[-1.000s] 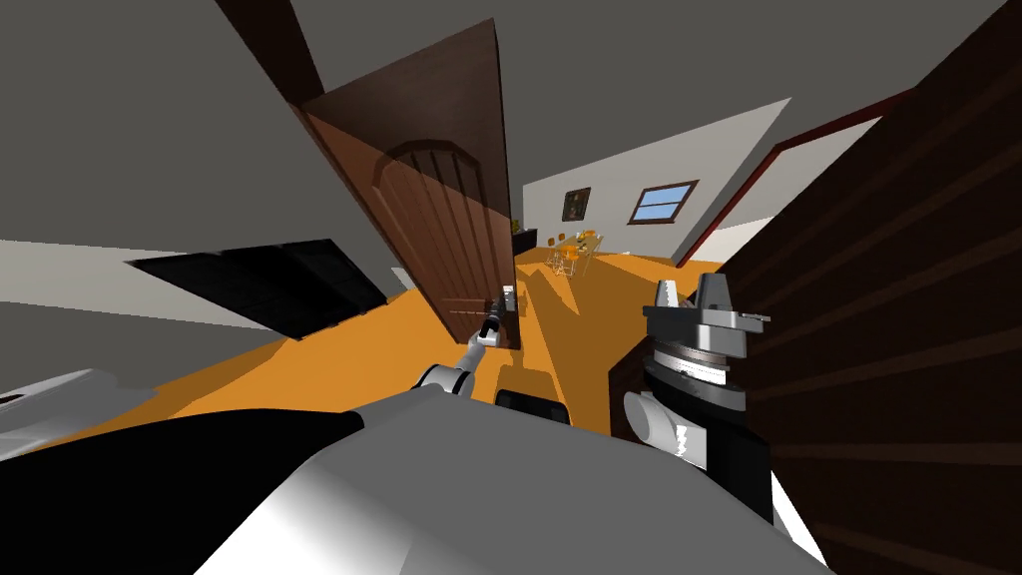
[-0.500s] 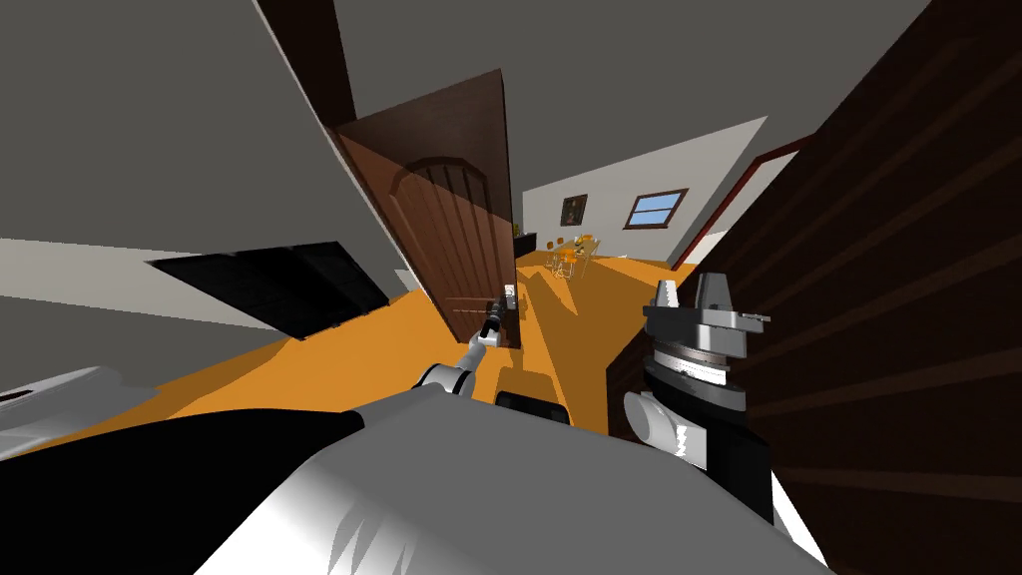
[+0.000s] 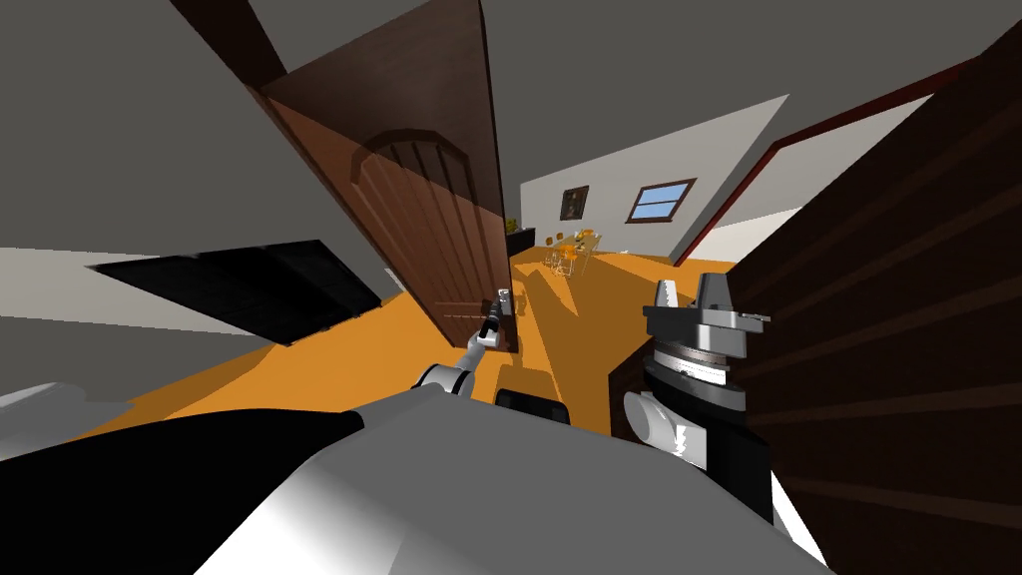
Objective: Push the door open
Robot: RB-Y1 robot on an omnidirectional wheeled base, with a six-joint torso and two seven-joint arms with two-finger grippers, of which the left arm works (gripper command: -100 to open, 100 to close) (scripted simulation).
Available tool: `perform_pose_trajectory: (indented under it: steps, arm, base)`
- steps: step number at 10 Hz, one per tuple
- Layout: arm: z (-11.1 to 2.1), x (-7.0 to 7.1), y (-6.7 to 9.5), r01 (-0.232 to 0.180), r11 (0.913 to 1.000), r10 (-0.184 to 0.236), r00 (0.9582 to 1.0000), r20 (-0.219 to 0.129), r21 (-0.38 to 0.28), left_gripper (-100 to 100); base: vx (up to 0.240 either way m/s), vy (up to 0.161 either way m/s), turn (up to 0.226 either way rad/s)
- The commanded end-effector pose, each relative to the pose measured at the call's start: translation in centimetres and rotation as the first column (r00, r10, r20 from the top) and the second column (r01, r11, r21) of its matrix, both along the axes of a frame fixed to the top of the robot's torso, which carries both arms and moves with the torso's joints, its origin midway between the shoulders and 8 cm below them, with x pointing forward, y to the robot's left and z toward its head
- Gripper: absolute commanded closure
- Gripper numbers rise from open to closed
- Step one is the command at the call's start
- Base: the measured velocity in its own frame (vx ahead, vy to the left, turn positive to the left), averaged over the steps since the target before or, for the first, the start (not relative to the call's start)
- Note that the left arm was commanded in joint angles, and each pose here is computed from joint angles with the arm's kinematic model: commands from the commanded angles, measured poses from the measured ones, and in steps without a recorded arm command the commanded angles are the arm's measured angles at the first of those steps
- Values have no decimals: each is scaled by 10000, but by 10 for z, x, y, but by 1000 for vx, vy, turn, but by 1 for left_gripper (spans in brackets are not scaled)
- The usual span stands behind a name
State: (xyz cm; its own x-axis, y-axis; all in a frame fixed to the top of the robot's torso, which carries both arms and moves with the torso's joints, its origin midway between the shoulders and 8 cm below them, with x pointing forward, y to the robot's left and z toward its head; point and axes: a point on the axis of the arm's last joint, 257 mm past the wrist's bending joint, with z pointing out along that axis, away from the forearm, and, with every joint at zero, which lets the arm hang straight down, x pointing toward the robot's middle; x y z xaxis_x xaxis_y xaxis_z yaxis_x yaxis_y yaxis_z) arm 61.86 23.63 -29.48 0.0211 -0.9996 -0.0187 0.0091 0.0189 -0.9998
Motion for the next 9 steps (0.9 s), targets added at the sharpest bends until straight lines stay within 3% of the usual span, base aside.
perform_pose_trajectory:
  steps: [1, 4, 5, 9]
  arm:
    - [0, -1, 0, -29, 10000, 29, 10000, 19, -20, -100]
    - [-1, -1, -1, -40, 10000, 40, 10000, 26, -59, -100]
    - [-1, -1, -1, -40, 10000, 40, 10000, 26, -59, 100]
    - [-1, -1, -1, -40, 10000, 40, 10000, 26, -59, 100]
  base:
    - [204, -1, -20]
    - [159, -3, -16]
    - [-14, 1, 5]
    - [-23, 1, -1]
